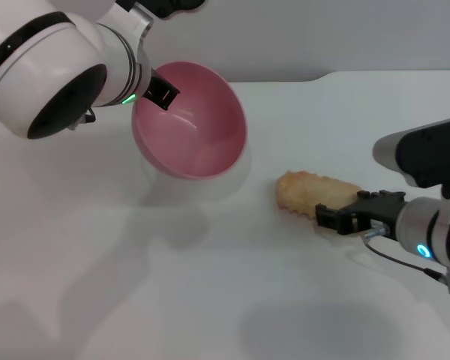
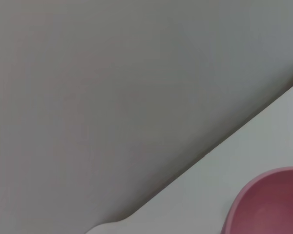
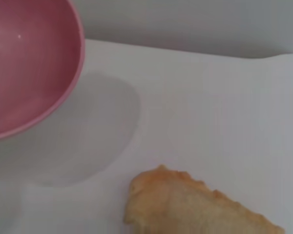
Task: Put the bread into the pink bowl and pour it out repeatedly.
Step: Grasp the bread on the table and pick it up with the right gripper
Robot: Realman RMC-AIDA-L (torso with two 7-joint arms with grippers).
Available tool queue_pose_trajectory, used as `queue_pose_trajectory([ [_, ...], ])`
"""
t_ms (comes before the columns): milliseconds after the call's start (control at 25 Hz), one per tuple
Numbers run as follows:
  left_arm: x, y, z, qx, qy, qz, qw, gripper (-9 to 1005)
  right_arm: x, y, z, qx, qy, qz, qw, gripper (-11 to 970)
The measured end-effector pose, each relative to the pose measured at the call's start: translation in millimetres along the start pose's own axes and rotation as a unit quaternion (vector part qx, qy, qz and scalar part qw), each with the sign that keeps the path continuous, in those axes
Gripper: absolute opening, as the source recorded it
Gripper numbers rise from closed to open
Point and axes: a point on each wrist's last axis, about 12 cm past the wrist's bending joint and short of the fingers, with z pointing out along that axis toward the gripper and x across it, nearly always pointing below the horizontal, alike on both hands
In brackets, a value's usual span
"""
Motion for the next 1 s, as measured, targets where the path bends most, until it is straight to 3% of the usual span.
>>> queue_pose_trajectory([
  [520,-0.1,-2.3,-0.3,0.003,0.001,0.002,1.000,46,0.2,-4.0,21.0,-0.003,0.034,0.025,0.999,764],
  [920,-0.7,-2.6,-0.7,0.004,-0.001,0.002,1.000,47,4.1,-12.1,24.0,0.008,0.055,0.021,0.998,659],
  [1000,-0.8,-3.0,-0.5,0.004,-0.003,0.003,1.000,47,2.8,-11.4,22.4,0.009,0.055,0.017,0.998,596],
])
